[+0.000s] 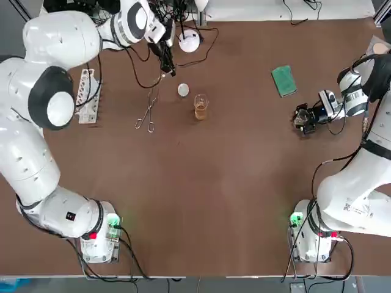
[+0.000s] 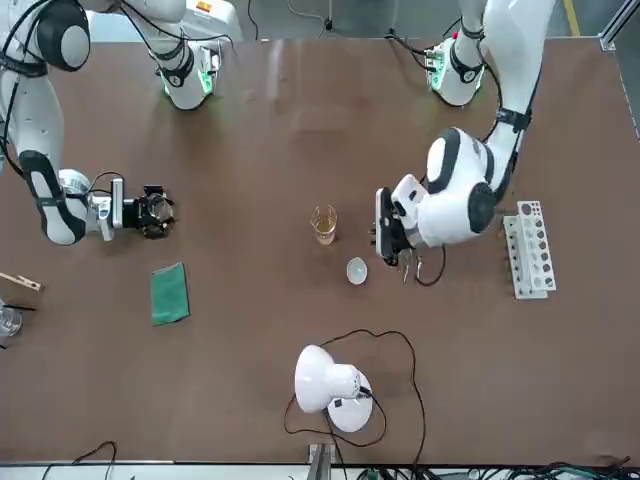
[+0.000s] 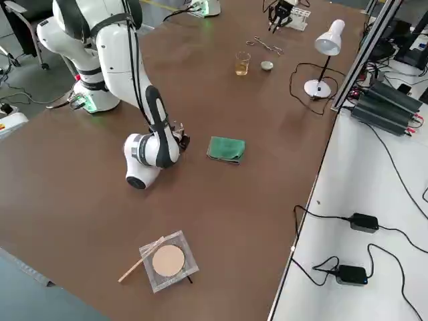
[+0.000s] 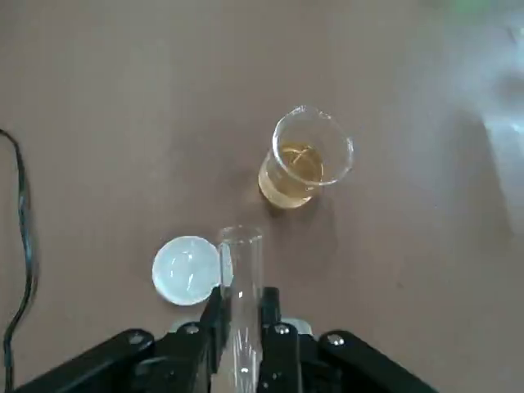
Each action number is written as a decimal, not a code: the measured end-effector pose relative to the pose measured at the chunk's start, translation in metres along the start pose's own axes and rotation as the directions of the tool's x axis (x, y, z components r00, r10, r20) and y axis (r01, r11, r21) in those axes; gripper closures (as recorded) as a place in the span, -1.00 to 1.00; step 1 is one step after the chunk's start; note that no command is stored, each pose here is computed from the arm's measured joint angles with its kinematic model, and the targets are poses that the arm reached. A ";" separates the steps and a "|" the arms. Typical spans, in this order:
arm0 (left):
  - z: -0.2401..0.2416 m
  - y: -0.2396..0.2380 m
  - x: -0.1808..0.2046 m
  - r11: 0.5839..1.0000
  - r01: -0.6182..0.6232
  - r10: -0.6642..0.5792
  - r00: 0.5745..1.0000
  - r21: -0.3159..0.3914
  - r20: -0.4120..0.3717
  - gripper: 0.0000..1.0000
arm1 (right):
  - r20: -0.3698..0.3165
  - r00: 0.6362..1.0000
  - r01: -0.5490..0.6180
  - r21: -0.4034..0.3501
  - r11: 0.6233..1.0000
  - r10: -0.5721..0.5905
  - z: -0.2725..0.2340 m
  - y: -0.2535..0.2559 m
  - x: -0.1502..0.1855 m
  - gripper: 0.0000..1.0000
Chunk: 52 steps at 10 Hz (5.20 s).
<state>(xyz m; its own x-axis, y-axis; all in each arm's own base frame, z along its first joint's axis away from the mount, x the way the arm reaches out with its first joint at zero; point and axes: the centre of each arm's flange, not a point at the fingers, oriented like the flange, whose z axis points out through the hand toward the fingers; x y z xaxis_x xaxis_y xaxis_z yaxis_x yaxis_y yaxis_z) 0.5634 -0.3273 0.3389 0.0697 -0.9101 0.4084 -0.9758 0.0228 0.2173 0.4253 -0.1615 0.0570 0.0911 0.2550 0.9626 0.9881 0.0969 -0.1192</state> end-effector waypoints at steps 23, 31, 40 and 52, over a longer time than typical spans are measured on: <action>0.124 0.079 0.116 0.961 0.074 -0.185 0.889 0.267 0.418 0.58 | -0.228 0.974 -0.007 -0.022 1.000 0.001 0.204 0.092 0.084 0.14; 0.144 0.093 0.121 0.943 0.000 -0.188 0.825 0.332 0.533 0.58 | -0.233 0.973 -0.010 -0.029 1.000 0.003 0.207 0.093 0.085 0.14; 0.160 0.102 0.143 0.935 -0.068 -0.163 0.789 0.348 0.593 0.58 | -0.233 0.972 -0.019 -0.028 0.999 0.012 0.207 0.092 0.085 0.14; 0.170 0.110 0.152 0.920 -0.138 -0.149 0.742 0.366 0.654 0.58 | -0.232 0.973 -0.025 -0.030 0.999 0.017 0.206 0.092 0.084 0.14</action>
<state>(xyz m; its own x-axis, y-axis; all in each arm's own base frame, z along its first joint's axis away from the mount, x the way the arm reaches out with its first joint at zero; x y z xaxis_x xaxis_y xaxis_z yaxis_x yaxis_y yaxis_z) 0.4317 -0.5334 0.2744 0.0616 -0.9491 -0.3088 -0.9835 -0.0050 -0.1809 0.4986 0.0670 0.0771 0.1341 0.0262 0.9906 0.9888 0.0619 -0.1355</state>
